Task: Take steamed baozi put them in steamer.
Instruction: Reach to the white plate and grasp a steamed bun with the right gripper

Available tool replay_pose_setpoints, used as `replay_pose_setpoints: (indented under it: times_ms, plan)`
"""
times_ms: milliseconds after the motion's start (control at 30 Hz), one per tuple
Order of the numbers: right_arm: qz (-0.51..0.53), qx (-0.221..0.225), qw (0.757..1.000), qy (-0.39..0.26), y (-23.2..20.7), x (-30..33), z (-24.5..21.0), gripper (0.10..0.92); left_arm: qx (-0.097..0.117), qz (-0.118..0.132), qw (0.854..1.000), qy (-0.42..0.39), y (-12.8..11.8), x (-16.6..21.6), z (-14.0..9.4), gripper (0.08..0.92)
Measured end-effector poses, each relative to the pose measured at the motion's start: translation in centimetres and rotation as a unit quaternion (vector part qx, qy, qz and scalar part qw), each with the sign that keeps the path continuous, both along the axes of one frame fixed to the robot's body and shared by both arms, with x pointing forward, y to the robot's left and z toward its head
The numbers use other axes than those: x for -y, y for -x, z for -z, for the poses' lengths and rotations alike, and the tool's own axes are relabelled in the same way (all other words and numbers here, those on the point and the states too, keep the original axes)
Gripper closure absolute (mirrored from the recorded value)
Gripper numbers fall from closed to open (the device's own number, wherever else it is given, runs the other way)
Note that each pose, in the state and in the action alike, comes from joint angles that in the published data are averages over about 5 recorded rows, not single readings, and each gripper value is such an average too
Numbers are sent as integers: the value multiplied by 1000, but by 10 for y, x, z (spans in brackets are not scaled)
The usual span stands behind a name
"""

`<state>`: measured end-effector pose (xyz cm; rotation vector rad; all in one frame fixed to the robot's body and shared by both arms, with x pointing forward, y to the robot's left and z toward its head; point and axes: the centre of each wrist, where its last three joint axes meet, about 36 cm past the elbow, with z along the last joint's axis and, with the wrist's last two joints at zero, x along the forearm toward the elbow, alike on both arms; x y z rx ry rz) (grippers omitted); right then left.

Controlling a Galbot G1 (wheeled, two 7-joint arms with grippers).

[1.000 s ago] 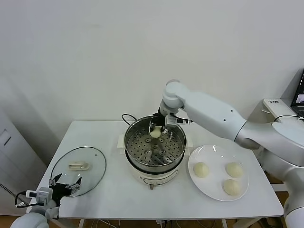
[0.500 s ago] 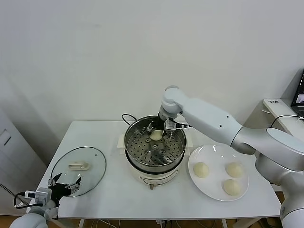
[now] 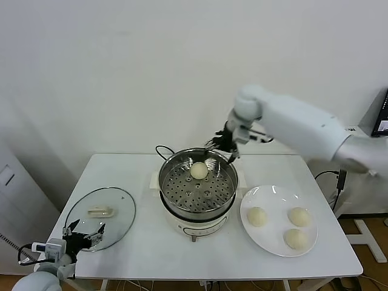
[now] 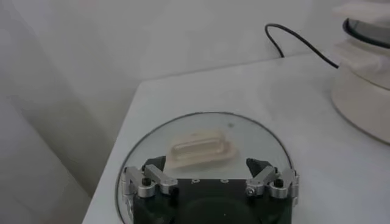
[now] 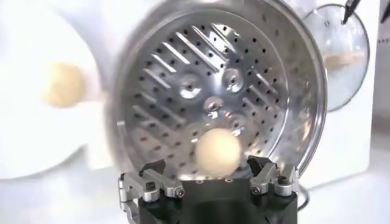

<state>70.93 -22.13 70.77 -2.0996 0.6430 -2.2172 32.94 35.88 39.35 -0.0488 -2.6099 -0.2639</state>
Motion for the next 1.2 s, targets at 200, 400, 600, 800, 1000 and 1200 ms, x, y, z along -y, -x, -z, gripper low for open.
replay_pose_setpoints:
  times_ms: [200,400,600,800,1000,1200]
  plan:
    - [168,-47,984,-19,12,62,-4,200,-1,1,1000,0,1,1,0,177]
    - [325,-102,940,-35,32,112,23,200,0,1,1000,3,1,1,-1,177]
    - [418,-144,895,-49,51,138,62,200,1,0,1000,6,3,2,-1,177]
    - [473,-171,862,-58,62,144,104,200,3,-1,1000,8,4,4,-2,177]
    - [504,-182,842,-60,67,143,138,200,3,-3,1000,10,5,4,-1,177]
    - [521,-189,831,-52,70,141,170,200,3,-4,1000,11,5,4,0,177]
